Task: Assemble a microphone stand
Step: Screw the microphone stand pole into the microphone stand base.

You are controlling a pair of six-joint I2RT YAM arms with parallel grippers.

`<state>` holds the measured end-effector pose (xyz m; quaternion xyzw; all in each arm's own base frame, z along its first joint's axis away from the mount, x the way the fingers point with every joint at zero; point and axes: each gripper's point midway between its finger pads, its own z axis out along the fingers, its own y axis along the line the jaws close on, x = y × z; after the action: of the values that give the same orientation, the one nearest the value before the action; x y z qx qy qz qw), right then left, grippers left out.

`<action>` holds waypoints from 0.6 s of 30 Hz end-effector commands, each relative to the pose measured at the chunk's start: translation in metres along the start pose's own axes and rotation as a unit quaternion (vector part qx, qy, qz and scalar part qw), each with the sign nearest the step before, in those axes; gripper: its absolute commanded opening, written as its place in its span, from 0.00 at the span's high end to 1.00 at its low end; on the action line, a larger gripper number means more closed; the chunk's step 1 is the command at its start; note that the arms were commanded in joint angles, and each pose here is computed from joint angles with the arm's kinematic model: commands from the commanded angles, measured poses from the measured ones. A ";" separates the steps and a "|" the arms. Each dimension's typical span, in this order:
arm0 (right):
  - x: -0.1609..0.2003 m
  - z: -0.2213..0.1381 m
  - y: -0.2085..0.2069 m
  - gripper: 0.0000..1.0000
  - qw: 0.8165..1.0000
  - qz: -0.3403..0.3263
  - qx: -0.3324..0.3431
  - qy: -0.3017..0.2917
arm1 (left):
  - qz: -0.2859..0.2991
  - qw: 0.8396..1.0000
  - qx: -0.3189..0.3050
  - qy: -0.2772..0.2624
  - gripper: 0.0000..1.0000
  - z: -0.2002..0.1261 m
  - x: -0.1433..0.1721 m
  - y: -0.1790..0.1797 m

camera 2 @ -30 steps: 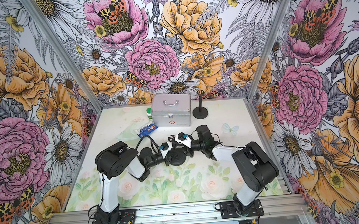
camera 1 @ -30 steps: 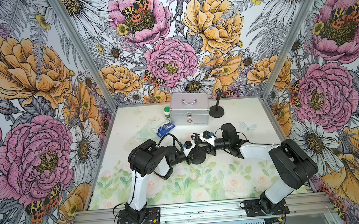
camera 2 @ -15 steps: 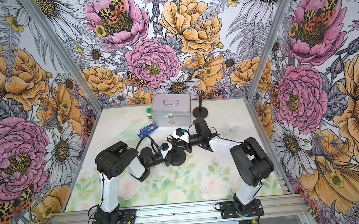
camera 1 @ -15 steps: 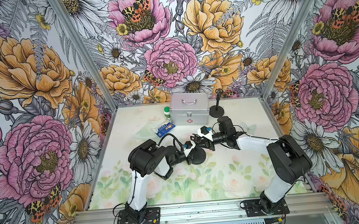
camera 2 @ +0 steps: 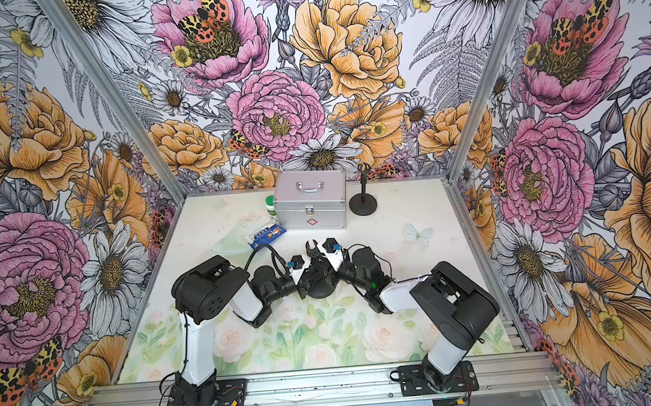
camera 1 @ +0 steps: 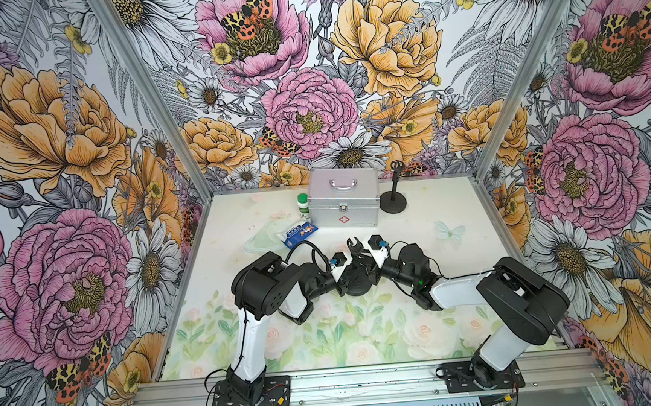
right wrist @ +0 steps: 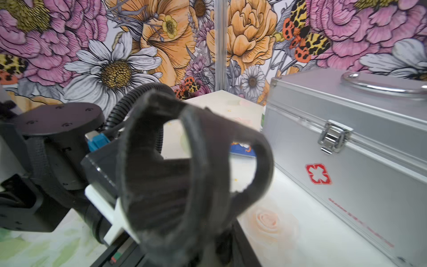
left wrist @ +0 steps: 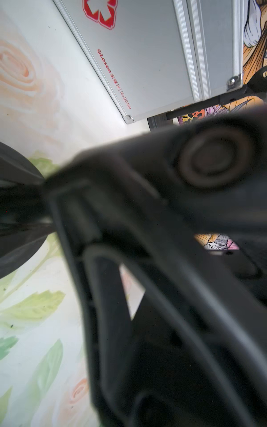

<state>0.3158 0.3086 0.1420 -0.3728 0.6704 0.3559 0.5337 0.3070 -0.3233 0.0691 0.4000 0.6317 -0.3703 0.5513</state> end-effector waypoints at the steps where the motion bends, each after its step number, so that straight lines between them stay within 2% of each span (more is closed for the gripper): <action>1: 0.028 -0.008 0.037 0.67 0.979 0.047 -0.191 0.058 | 0.028 0.999 0.029 0.006 0.83 0.001 0.008 -0.014; 5: 0.027 -0.012 0.038 0.65 0.967 0.014 -0.240 0.082 | 0.034 0.999 0.031 0.005 0.83 0.000 0.007 -0.015; 11: 0.017 -0.009 0.020 0.67 0.972 -0.008 -0.220 0.086 | 0.028 0.999 0.034 0.006 0.83 0.000 0.009 -0.015; 13: 0.016 -0.007 0.015 0.74 0.974 -0.008 -0.208 0.089 | 0.021 0.999 0.034 0.006 0.83 0.001 0.008 -0.014; 16: 0.016 -0.002 0.008 0.89 0.979 -0.010 -0.181 0.093 | 0.018 0.999 0.036 0.009 0.82 0.001 0.012 -0.013; 18: 0.018 0.003 -0.009 0.99 0.991 -0.006 -0.102 0.084 | 0.012 0.999 0.029 0.006 0.82 0.001 0.009 -0.009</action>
<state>0.3028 0.3103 0.1318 -0.5036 0.6253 0.4330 0.4097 0.3043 -0.3250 0.0709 0.4088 0.6221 -0.3740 0.5531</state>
